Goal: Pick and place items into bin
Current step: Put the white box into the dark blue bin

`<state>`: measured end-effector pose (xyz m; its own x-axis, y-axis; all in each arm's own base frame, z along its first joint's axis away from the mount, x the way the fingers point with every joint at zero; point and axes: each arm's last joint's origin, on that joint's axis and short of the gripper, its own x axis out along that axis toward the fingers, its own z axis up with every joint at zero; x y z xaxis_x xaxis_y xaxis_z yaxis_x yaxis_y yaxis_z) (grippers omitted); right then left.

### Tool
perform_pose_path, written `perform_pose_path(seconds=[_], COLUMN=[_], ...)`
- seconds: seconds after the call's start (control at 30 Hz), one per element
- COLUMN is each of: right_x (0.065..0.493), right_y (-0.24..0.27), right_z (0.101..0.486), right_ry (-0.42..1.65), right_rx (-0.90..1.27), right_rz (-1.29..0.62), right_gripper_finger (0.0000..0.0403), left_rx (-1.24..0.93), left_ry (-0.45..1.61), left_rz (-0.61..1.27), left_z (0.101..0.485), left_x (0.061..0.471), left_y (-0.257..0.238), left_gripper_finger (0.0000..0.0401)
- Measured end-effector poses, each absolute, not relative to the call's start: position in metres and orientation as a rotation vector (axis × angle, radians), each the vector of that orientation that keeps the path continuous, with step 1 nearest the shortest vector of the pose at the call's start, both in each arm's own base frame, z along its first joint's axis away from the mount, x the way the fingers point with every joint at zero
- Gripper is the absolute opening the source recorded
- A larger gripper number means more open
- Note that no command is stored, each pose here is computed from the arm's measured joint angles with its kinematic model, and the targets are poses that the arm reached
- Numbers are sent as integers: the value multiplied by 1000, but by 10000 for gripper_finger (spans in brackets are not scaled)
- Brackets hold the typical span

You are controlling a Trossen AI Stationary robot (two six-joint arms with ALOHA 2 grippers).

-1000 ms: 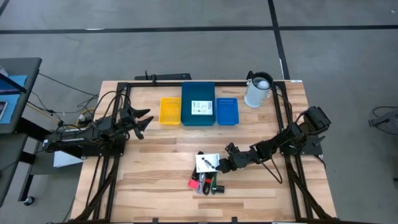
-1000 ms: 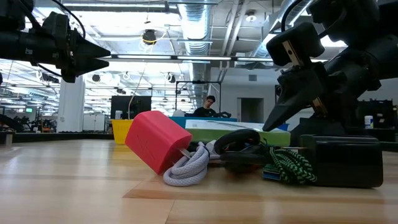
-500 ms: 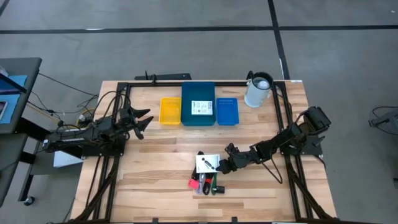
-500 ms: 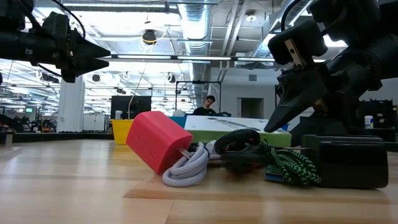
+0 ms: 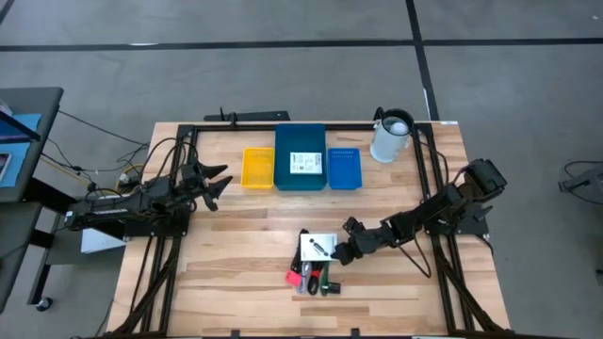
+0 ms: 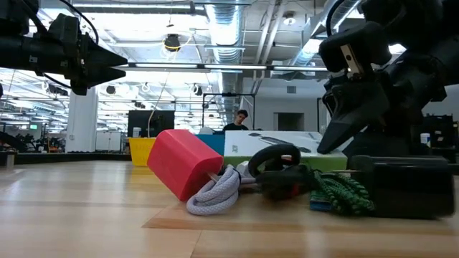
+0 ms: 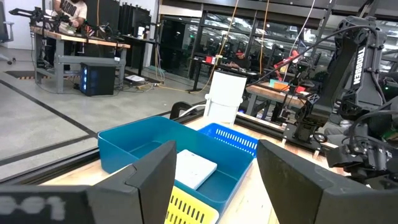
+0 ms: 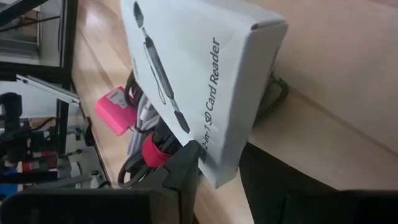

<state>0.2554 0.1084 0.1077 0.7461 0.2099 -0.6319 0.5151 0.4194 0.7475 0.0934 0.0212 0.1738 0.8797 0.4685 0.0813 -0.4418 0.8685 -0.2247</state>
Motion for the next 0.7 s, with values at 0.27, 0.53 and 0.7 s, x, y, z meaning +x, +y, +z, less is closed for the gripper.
perform_pose_path(seconds=[0.27, 0.53, 0.7], right_x=[255, 256, 257], right_y=[108, 108, 108], right_z=[112, 113, 114], right_ry=[726, 719, 711], right_rx=[1115, 1099, 1095], right_rz=[-201, -187, -177], right_gripper_finger=[106, 104, 83], left_rx=[-203, -203, -203], left_ry=[-135, -135, -135], left_rz=[478, 478, 478], left_z=[174, 174, 174], left_x=[93, 93, 93], left_y=[21, 21, 21], left_gripper_finger=[212, 212, 212])
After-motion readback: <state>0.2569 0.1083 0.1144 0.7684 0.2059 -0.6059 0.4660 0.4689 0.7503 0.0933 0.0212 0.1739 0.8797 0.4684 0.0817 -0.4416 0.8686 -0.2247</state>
